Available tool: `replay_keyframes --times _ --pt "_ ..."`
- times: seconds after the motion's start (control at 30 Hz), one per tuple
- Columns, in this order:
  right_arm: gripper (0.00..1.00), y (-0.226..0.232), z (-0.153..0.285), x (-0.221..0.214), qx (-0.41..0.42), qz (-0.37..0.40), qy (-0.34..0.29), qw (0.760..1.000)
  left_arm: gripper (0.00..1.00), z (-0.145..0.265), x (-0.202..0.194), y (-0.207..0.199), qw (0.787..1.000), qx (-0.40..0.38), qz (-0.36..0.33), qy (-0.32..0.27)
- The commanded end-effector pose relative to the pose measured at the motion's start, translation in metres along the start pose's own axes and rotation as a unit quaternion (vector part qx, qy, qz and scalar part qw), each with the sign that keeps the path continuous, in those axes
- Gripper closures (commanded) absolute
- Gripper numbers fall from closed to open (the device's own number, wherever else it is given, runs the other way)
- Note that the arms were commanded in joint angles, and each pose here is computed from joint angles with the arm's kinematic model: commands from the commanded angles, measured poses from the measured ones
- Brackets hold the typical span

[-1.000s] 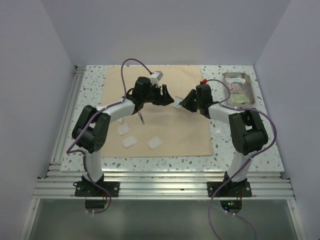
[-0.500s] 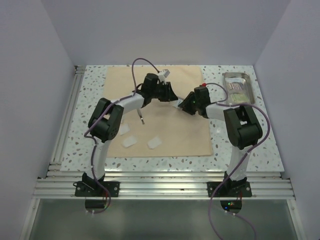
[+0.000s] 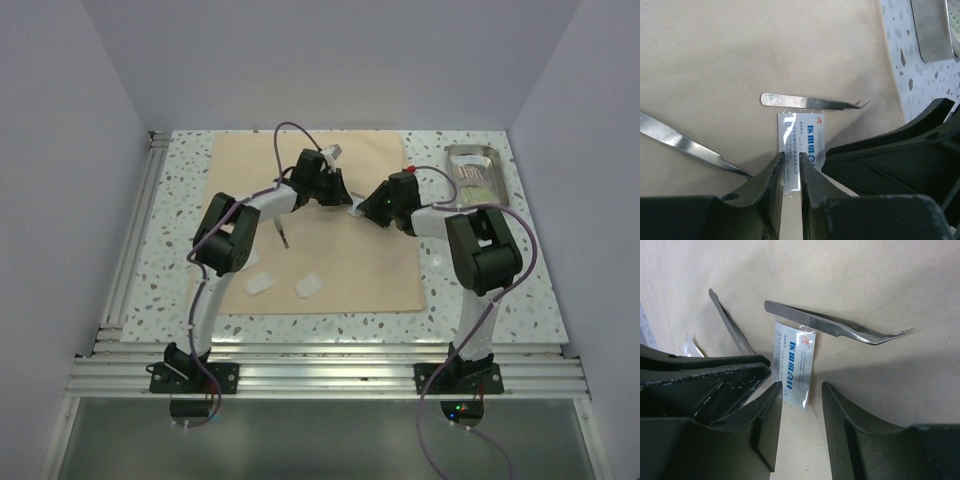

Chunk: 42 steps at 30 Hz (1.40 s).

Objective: Prepare the surgical pack

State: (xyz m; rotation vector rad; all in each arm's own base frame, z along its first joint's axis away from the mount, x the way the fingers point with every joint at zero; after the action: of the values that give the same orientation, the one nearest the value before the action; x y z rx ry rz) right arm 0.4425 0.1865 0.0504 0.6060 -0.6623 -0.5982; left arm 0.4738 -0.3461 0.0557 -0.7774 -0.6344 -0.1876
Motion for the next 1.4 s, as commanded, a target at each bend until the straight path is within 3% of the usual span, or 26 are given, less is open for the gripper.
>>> replay_keyframes --times 0.0,0.5,0.83,0.97,1.17,1.37 --pt "0.58 -0.009 -0.009 0.005 -0.017 -0.007 -0.012 1.000 0.80 -0.006 0.012 0.005 1.000 0.019 0.006 0.000" --pt "0.59 -0.009 -0.023 0.001 -0.004 -0.030 -0.003 1.000 0.86 -0.016 -0.014 0.020 0.999 0.029 0.022 0.023" --pt "0.99 -0.001 -0.015 0.008 0.008 -0.034 -0.013 0.999 0.90 -0.013 -0.008 0.017 0.999 0.024 0.019 0.016" --pt "1.00 0.013 0.002 0.022 0.037 -0.038 -0.031 0.998 0.93 0.006 0.019 0.007 0.999 0.037 -0.001 -0.016" --pt "1.00 0.031 0.044 0.058 0.077 -0.041 -0.074 0.993 0.84 0.067 0.074 -0.036 0.993 0.040 -0.057 -0.099" --pt "1.00 0.013 0.086 0.129 0.058 -0.061 -0.143 0.986 0.81 0.118 0.081 -0.050 0.986 0.062 -0.064 -0.144"
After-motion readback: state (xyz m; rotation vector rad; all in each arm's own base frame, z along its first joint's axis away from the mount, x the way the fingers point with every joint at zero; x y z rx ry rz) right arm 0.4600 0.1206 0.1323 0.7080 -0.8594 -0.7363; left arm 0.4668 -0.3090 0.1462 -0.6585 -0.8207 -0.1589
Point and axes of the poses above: each gripper's point midway between its finger pads, its own z axis back along the fingers, its own y axis along the line the jaws close on, x = y × z, the point moved 3 cm from there along z, back along the fingers, and after that the axes turned 1 degree about -z, right-handed, at the moved point
